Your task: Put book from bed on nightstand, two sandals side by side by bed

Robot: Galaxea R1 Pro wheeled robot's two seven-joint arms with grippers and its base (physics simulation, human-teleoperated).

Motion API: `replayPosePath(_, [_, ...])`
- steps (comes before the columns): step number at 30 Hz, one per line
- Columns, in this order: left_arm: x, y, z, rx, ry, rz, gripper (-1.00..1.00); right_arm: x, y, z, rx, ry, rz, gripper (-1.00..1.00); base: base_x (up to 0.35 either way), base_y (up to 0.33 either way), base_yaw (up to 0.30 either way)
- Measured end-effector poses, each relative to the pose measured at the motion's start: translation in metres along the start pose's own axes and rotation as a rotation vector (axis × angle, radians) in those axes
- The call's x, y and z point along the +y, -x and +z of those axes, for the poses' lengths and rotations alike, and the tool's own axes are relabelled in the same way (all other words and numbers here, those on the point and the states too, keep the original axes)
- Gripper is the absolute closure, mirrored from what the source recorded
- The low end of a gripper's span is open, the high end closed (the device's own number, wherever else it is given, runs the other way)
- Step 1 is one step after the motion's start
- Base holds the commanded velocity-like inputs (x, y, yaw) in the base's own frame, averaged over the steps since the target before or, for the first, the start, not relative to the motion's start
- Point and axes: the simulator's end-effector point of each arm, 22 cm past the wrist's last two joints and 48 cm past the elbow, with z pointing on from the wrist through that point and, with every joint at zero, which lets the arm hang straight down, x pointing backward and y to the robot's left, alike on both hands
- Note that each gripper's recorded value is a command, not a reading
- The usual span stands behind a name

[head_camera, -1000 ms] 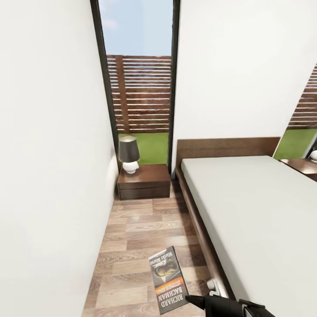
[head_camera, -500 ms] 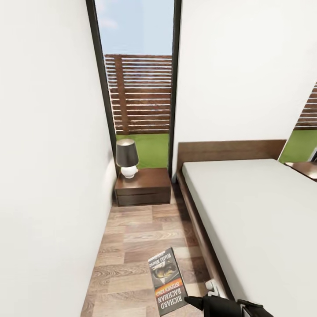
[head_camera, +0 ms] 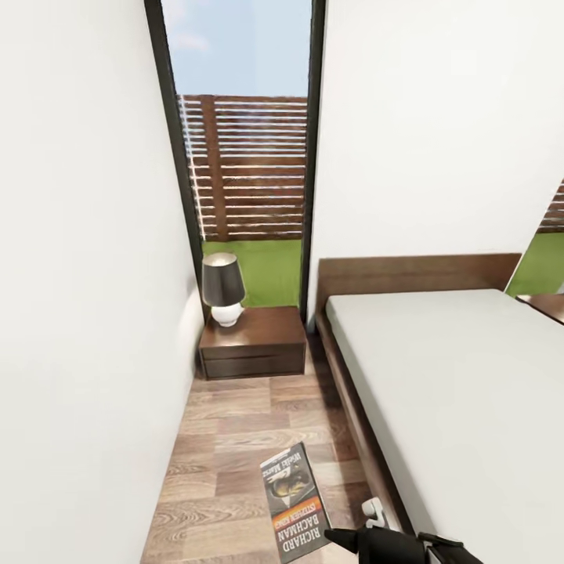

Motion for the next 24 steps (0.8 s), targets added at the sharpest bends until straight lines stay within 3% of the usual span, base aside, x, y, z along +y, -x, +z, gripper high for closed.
replayPosePath(14, [-0.001,0.11,0.009,-0.143,-0.001,0.003,-1.0,0.001,-0.001,0.001,0.006,0.001,-0.002,1.0,0.271,0.0,0.0])
replayPosePath(24, [-0.002,0.137,0.008,-0.197,-0.003,0.007,-1.0,0.005,0.0,0.004,0.002,0.018,-0.002,1.0,0.253,0.0,0.0])
